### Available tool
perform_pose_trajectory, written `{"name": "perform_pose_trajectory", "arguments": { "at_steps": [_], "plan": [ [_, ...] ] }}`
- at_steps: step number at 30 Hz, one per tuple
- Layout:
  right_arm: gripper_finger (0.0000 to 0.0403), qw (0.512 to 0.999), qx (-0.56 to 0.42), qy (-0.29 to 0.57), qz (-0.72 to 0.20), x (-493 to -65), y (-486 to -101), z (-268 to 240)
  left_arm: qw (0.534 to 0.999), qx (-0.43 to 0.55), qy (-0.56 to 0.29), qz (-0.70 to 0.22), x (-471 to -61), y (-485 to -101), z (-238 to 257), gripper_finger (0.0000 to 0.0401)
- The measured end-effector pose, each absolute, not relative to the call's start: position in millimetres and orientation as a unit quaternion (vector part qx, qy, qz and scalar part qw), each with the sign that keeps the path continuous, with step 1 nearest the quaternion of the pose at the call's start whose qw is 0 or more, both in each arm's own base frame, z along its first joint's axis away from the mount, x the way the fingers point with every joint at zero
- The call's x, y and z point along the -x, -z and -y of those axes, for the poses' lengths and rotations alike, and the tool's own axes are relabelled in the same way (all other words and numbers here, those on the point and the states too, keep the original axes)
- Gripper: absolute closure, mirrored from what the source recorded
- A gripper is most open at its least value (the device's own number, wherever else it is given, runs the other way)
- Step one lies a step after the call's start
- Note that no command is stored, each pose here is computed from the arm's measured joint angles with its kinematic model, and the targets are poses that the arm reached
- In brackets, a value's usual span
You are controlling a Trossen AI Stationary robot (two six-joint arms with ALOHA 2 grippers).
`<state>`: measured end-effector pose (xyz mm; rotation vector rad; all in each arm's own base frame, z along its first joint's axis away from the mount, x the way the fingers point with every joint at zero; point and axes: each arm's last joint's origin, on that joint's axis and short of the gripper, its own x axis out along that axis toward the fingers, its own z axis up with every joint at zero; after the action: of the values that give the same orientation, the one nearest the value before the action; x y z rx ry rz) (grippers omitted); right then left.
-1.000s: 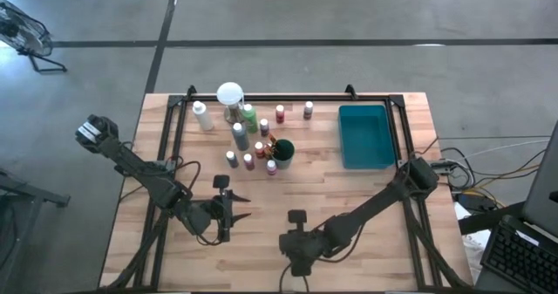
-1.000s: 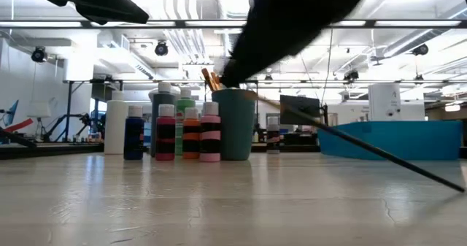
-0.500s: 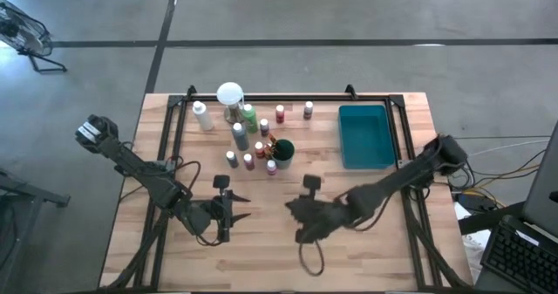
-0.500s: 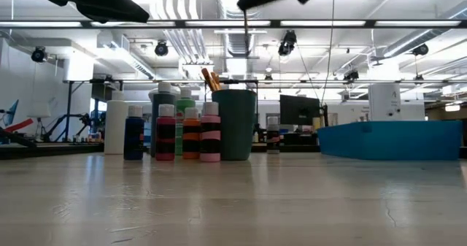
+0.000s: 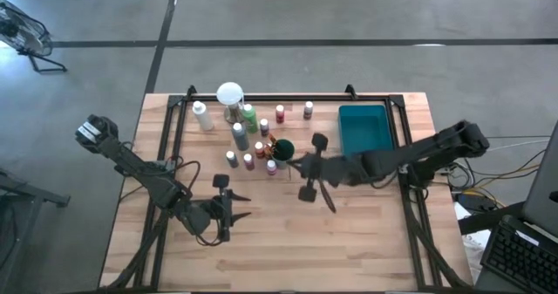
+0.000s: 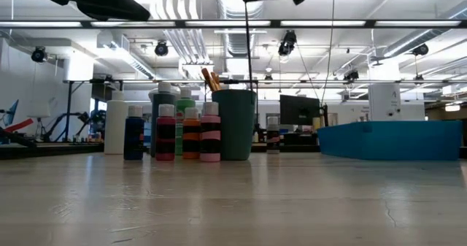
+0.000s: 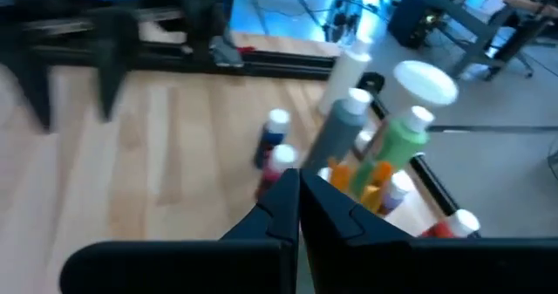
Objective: Pick & Place Paint Supplies
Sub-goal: Put the gold paint brush into the green cup
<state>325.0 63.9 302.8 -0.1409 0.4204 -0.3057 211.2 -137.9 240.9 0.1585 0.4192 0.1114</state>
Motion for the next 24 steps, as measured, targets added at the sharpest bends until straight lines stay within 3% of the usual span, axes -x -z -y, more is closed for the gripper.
{"name": "perform_pose_trajectory", "arguments": {
  "at_steps": [15, 24],
  "plan": [
    [0.0395, 0.974, 0.089, 0.145, -0.149, -337.5, -363.1, -16.1, 0.972, -0.08, -0.062, -0.213, -209.6, -235.0, 136.1, 0.022],
    [0.0395, 0.972, 0.082, 0.149, -0.162, -338.2, -356.8, 6.4, 0.972, -0.08, -0.062, -0.214, -209.5, -234.3, 136.0, 0.022]
  ]
}}
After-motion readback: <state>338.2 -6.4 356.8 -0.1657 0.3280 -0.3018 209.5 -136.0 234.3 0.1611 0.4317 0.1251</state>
